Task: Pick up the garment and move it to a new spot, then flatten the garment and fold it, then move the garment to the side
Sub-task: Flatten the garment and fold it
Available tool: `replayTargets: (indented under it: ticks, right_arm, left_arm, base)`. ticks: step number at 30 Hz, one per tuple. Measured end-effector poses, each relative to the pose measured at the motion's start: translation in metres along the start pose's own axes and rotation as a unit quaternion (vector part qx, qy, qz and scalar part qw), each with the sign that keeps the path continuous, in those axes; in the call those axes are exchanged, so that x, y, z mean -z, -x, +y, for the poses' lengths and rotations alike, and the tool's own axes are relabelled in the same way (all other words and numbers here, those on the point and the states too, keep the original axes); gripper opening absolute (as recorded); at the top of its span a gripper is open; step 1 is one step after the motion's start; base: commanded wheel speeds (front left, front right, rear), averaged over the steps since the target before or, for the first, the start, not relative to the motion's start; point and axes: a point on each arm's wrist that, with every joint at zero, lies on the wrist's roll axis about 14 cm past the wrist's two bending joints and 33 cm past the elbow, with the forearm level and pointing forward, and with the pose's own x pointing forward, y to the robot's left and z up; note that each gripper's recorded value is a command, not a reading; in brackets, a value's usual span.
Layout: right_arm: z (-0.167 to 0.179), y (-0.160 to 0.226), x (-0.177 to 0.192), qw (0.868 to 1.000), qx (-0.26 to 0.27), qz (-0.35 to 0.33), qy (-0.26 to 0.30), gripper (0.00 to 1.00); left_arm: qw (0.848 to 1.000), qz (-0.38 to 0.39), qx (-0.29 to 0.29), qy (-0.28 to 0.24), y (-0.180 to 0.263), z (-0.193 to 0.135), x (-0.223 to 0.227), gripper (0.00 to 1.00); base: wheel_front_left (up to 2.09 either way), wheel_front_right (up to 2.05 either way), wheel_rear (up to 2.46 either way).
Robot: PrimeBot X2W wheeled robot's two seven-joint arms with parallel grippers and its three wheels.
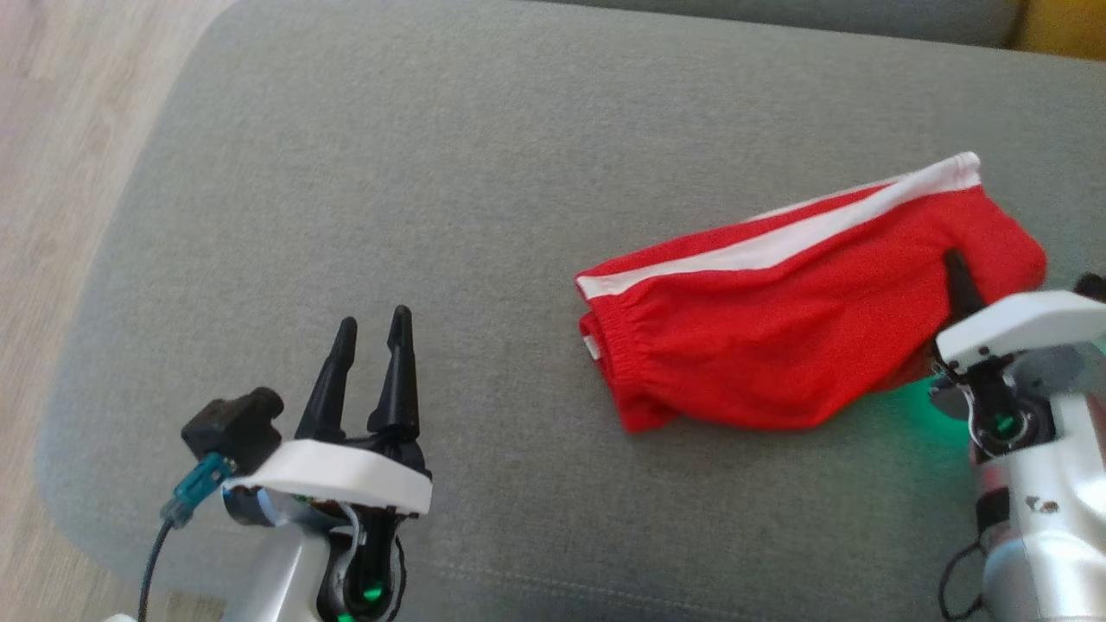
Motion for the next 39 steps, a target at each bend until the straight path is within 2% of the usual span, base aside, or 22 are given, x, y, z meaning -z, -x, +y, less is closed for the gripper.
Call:
replayTargets:
  ticks: [7,13,19,25,26,32,35,39]
  right_arm:
    - [-0.036,0.04,-0.024,0.995,0.035,-0.088,-0.015,0.0]
    - [-0.085,0.083,-0.007,0.988,0.101,-0.107,-0.038,0.0]
    - [-0.087,0.093,-0.009,0.987,0.105,-0.115,-0.039,0.0]
    - [-0.058,0.085,-0.014,0.99,0.07,-0.123,-0.012,0.0]
    - [-0.036,0.079,-0.017,0.991,0.04,-0.127,0.0,0.0]
    - [0.037,0.072,-0.011,0.988,-0.064,-0.134,0.039,0.0]
    - [0.069,0.075,0.002,0.985,-0.112,-0.124,0.052,0.0]
    - [0.088,0.081,0.035,0.983,-0.146,-0.085,0.068,0.0]
  left_arm:
    - [1.0,-0.001,0.029,0.004,-0.001,-0.019,0.0,1.0]
    - [0.999,-0.005,0.05,0.006,0.002,-0.032,-0.003,1.0]
    - [0.999,0.004,0.054,0.007,0.01,-0.035,0.005,1.0]
    - [0.998,-0.004,0.056,0.005,0.014,-0.036,-0.001,1.0]
    - [0.998,-0.007,0.055,0.002,0.016,-0.034,-0.003,1.0]
    - [0.999,-0.006,0.04,0.003,0.028,-0.025,-0.001,1.0]
    - [0.999,-0.007,0.035,0.0,0.032,-0.021,-0.002,1.0]
    - [0.999,-0.014,0.033,0.0,0.034,-0.019,-0.006,1.0]
  base:
    - [0.0,0.0,0.0]
    - [0.0,0.0,0.0]
    - [0.0,0.0,0.0]
    - [0.0,0.0,0.0]
    - [0.0,0.0,0.0]
    - [0.0,0.0,0.0]
    - [0.0,0.0,0.0]
    - [0.0,0.0,0.0]
